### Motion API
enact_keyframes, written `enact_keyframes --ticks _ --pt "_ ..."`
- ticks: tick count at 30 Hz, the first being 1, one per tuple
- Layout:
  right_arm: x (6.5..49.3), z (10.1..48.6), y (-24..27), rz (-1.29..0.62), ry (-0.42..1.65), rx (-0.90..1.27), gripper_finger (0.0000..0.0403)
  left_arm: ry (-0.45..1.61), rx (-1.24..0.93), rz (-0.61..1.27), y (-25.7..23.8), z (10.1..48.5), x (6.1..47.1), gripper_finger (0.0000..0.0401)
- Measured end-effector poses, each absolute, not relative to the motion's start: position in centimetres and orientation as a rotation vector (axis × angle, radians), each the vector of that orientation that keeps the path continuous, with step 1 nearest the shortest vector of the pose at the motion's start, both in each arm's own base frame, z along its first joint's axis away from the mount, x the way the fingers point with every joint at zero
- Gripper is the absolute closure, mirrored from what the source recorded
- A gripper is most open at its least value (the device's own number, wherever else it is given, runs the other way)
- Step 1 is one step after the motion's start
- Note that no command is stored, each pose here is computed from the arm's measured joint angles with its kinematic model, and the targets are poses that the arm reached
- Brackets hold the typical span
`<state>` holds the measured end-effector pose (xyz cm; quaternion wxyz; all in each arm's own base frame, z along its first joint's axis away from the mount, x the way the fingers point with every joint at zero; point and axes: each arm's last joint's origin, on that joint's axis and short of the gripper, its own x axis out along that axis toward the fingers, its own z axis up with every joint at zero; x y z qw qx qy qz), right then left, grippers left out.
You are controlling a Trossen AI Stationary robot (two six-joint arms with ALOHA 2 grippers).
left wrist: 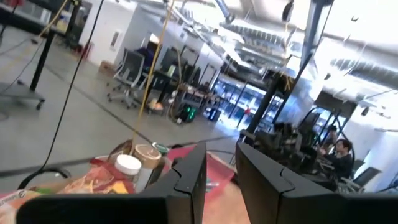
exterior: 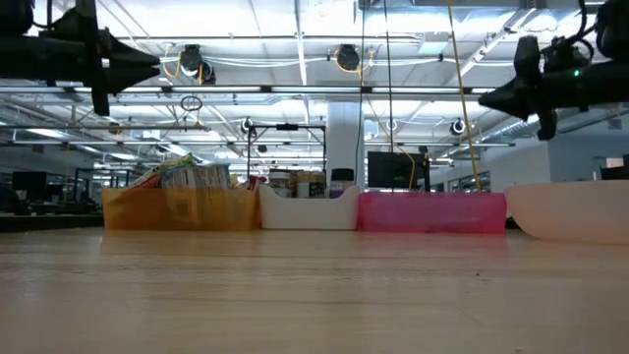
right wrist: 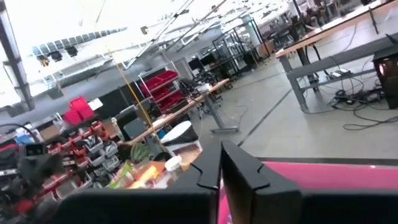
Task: Pick & Place Food Item
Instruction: Return to Home Position
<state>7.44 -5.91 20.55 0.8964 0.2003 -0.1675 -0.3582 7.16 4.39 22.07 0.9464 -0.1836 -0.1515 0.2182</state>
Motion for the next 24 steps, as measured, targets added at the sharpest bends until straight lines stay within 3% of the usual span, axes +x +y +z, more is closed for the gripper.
enact_keyframes --ticks 7,24 --pt "8.0 18.1 -6.3 -0.766 -0.256 0.360 0.0401 -0.421 -0.315 0.436 5.0 20.0 7.7 0.0311" --pt "8.1 17.2 -6.4 -0.788 -0.149 0.297 0.0402 -0.310 -0.191 0.575 5.4 19.0 7.7 0.0311"
